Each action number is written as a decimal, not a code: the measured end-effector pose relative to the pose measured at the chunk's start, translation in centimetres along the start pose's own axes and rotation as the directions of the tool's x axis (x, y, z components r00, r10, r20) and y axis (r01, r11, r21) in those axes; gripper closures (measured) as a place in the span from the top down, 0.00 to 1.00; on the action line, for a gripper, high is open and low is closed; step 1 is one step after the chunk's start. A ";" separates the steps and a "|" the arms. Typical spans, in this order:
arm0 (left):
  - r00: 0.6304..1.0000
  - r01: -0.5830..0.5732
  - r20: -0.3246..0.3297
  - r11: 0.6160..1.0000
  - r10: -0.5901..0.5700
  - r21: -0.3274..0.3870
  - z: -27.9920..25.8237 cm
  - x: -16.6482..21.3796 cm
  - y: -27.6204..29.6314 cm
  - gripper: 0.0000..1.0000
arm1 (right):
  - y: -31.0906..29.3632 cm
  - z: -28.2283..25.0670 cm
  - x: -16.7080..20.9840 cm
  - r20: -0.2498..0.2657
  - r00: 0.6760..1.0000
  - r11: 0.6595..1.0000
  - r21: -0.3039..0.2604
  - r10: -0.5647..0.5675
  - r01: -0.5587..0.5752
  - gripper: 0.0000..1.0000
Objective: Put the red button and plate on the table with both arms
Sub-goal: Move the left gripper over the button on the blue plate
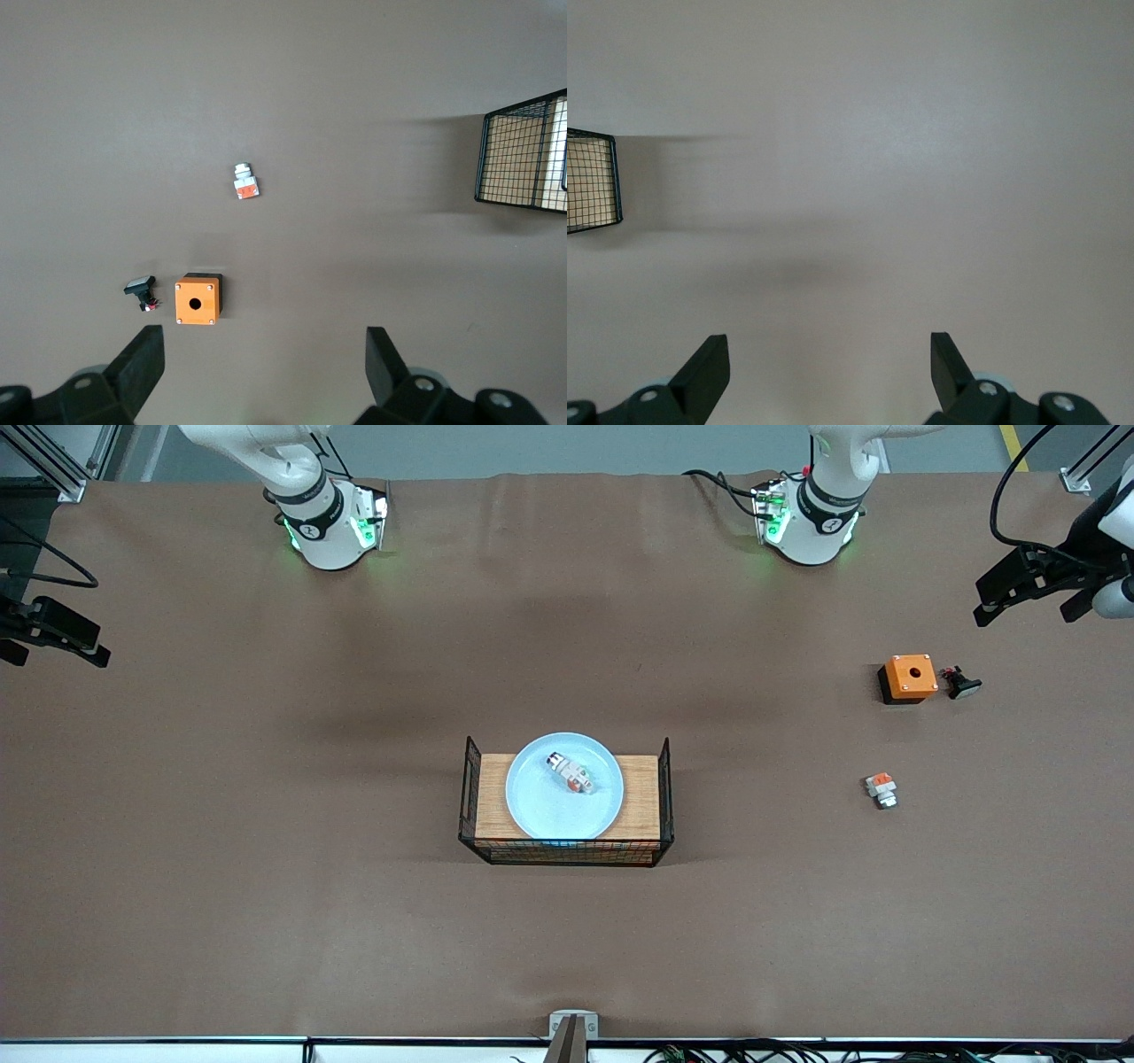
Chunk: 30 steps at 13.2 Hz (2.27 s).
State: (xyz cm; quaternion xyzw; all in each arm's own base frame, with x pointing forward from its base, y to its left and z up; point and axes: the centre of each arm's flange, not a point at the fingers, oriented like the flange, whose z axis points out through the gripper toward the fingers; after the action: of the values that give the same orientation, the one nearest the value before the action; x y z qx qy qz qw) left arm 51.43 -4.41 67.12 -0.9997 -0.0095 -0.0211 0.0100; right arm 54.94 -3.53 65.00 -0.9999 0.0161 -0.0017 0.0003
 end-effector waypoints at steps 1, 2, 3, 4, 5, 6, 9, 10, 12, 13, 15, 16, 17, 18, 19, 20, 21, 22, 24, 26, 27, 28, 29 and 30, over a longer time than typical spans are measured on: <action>1.000 0.000 0.000 1.000 0.000 0.000 0.0 0.0 0.0 1.00 | 0.0 0.0 0.0 0.000 1.000 1.000 0.000 0.000 0.000 1.00; 1.000 0.000 0.000 1.000 0.000 0.000 0.0 0.0 0.0 1.00 | 0.0 0.0 0.0 0.000 1.000 1.000 0.000 0.000 0.000 1.00; 1.000 0.000 0.000 1.000 0.000 0.000 0.0 0.0 0.0 1.00 | 0.0 0.0 0.0 0.000 1.000 1.000 0.000 0.000 0.000 1.00; 1.000 0.000 0.003 1.000 0.000 0.000 0.1 0.1 0.0 1.00 | 0.0 0.0 0.0 0.000 1.000 1.000 0.000 0.000 0.000 1.00; 1.000 0.000 0.009 1.000 0.000 0.000 0.5 0.3 0.0 1.00 | 0.0 0.0 0.0 -0.001 1.000 1.000 0.000 0.000 0.000 1.00; 1.000 0.000 0.021 1.000 0.000 -0.002 1.1 0.6 0.0 1.00 | 0.0 0.0 0.0 -0.001 1.000 1.000 0.000 0.000 0.000 1.00; 0.999 -0.018 0.050 0.999 0.020 -0.036 3.7 2.3 1.4 1.00 | 0.0 0.0 0.0 -0.001 1.000 1.000 0.000 0.000 0.000 1.00; 0.998 -0.039 0.042 0.998 0.041 -0.044 4.4 2.9 2.7 1.00 | 0.0 0.0 0.0 -0.001 1.000 1.000 0.000 0.000 0.000 1.00; 0.998 -0.059 0.034 0.997 0.061 -0.053 5.8 3.6 6.4 1.00 | 0.0 0.0 0.0 -0.001 1.000 1.000 0.000 -0.001 0.001 1.00; 0.998 -0.045 0.030 0.997 0.046 -0.058 6.2 3.7 8.3 1.00 | 0.0 0.0 0.0 -0.001 1.000 1.000 0.000 -0.001 0.001 1.00; 1.000 -0.007 0.016 0.997 0.008 -0.075 6.2 4.2 11.8 1.00 | 0.0 0.0 0.0 -0.001 1.000 1.000 0.000 -0.001 0.001 1.00; 1.000 0.016 0.011 0.996 -0.015 -0.086 6.1 4.5 13.6 1.00 | 0.0 0.0 0.0 -0.001 1.000 1.000 0.000 -0.001 0.001 1.00; 0.999 0.043 0.009 0.994 -0.043 -0.099 6.1 4.9 15.3 1.00 | 0.0 0.0 0.0 -0.001 1.000 1.000 0.000 -0.001 0.001 1.00; 0.997 0.073 0.008 0.991 -0.072 -0.112 6.4 5.3 17.2 1.00 | 0.0 0.0 0.0 -0.001 1.000 1.000 0.000 -0.001 0.001 1.00; 0.994 0.106 0.004 0.986 -0.106 -0.128 7.0 5.7 19.1 1.00 | 0.0 0.0 0.0 -0.001 1.000 1.000 0.000 -0.001 0.001 1.00; 0.990 0.141 -0.002 0.979 -0.143 -0.147 7.9 6.2 21.0 1.00 | 0.0 0.0 0.0 -0.002 1.000 1.000 0.000 -0.001 0.001 1.00; 0.985 0.168 -0.011 0.971 -0.173 -0.168 8.8 6.6 22.5 1.00 | 0.0 0.0 0.0 -0.002 1.000 1.000 0.000 -0.001 0.001 1.00; 0.981 0.183 -0.025 0.965 -0.191 -0.190 9.7 7.2 23.7 1.00 | 0.0 0.0 0.0 -0.002 1.000 1.000 0.000 -0.001 0.001 1.00; 0.975 0.199 -0.055 0.952 -0.217 -0.231 11.2 8.5 24.8 1.00 | 0.0 0.0 0.0 -0.002 1.000 1.000 0.000 -0.001 0.001 1.00; 0.958 0.257 -0.059 0.928 -0.282 -0.268 12.7 9.2 26.3 1.00 | 0.0 0.0 0.0 -0.002 1.000 1.000 0.000 -0.001 0.001 1.00; 0.944 0.304 -0.041 0.910 -0.328 -0.282 13.8 9.1 28.0 1.00 | 0.0 0.0 0.0 -0.002 1.000 1.000 0.000 -0.001 0.001 1.00; 0.928 0.349 -0.022 0.889 -0.371 -0.297 15.0 8.7 30.1 1.00 | 0.0 0.0 0.0 -0.002 1.000 1.000 0.000 0.000 0.000 1.00; 0.916 0.379 -0.008 0.871 -0.402 -0.313 16.3 8.3 32.2 1.00 | 0.0 0.0 0.0 -0.002 1.000 1.000 0.000 0.000 0.000 1.00; 0.907 0.399 0.002 0.857 -0.421 -0.326 17.4 7.9 34.0 1.00 | 0.0 0.0 0.0 -0.002 1.000 1.000 0.000 -0.001 0.001 1.00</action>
State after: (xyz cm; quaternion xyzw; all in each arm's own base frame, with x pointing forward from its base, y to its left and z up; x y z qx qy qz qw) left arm 60.70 -37.90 49.39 -0.9615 -0.2183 -0.0589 -0.1562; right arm 54.97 -3.49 65.02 -0.9999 0.0157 -0.0027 0.0003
